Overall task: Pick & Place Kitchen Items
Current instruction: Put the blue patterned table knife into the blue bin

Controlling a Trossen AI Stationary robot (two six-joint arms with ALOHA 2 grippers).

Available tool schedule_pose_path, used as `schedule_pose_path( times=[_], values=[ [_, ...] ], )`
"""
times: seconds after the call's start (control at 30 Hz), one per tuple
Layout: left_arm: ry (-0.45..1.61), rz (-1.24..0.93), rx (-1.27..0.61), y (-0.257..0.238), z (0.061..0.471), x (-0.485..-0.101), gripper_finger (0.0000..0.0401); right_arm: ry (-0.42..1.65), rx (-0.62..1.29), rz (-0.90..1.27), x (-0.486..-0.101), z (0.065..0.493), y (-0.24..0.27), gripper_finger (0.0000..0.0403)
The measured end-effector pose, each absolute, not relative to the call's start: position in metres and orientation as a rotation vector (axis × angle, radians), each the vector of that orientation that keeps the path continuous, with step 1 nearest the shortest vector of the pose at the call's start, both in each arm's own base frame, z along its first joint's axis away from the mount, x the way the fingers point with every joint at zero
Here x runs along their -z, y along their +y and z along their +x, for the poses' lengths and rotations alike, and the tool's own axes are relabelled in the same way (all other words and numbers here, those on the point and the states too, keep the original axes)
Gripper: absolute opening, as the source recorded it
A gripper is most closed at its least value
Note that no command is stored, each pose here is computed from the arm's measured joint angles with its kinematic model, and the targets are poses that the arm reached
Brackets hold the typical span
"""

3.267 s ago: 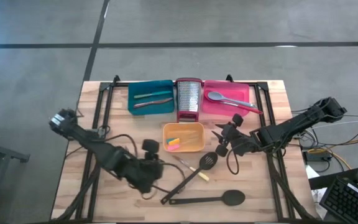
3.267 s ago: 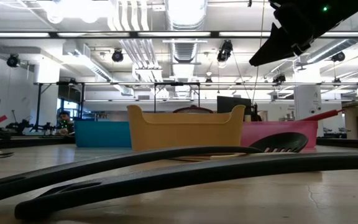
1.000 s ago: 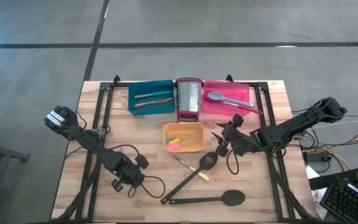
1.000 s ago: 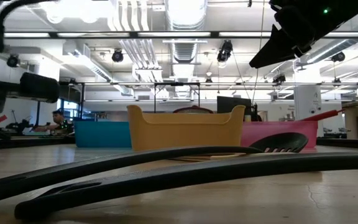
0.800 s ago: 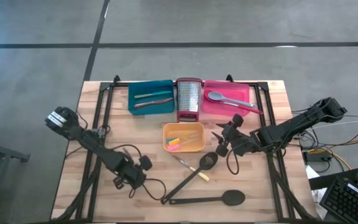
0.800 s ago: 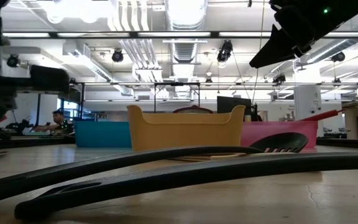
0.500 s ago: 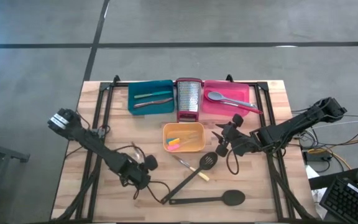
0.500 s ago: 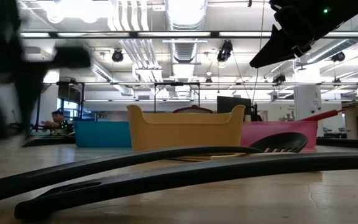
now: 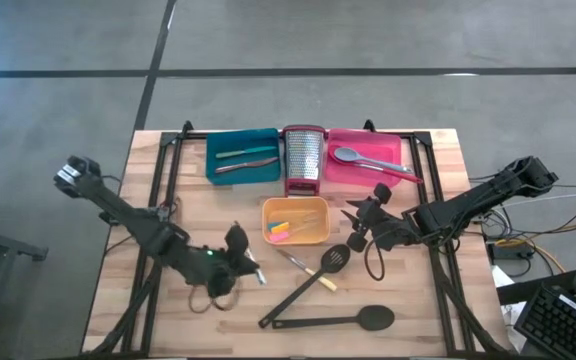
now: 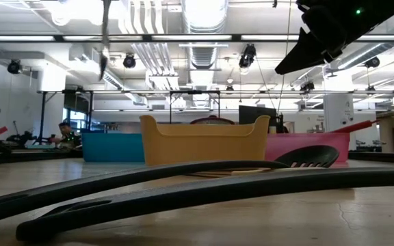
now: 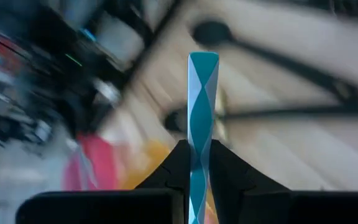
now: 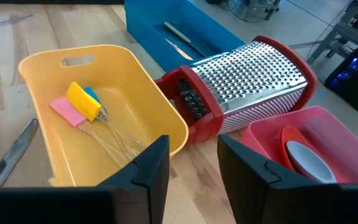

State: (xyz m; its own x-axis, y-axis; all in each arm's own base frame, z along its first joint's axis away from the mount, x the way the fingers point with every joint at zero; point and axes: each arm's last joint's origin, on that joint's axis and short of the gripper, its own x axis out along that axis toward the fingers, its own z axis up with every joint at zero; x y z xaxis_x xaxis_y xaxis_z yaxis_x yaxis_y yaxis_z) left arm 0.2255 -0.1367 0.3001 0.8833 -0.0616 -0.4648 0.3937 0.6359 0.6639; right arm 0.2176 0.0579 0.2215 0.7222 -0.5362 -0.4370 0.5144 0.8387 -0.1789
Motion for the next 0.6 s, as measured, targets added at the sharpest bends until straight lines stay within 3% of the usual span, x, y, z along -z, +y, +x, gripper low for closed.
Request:
schedule_pose_path(
  times=[0.27, 0.6],
  values=[
    [-0.002, 0.762, 0.153, -0.112, 0.213, -0.313, 0.0037, 0.462, 0.556, -0.079, -0.226, 0.221, 0.059, 0.0107],
    [-0.386, 0.559, 0.155, -0.061, 0.209, -0.287, 0.0037, 0.307, 0.359, -0.152, -0.24, 0.237, 0.068, 0.008]
  ],
)
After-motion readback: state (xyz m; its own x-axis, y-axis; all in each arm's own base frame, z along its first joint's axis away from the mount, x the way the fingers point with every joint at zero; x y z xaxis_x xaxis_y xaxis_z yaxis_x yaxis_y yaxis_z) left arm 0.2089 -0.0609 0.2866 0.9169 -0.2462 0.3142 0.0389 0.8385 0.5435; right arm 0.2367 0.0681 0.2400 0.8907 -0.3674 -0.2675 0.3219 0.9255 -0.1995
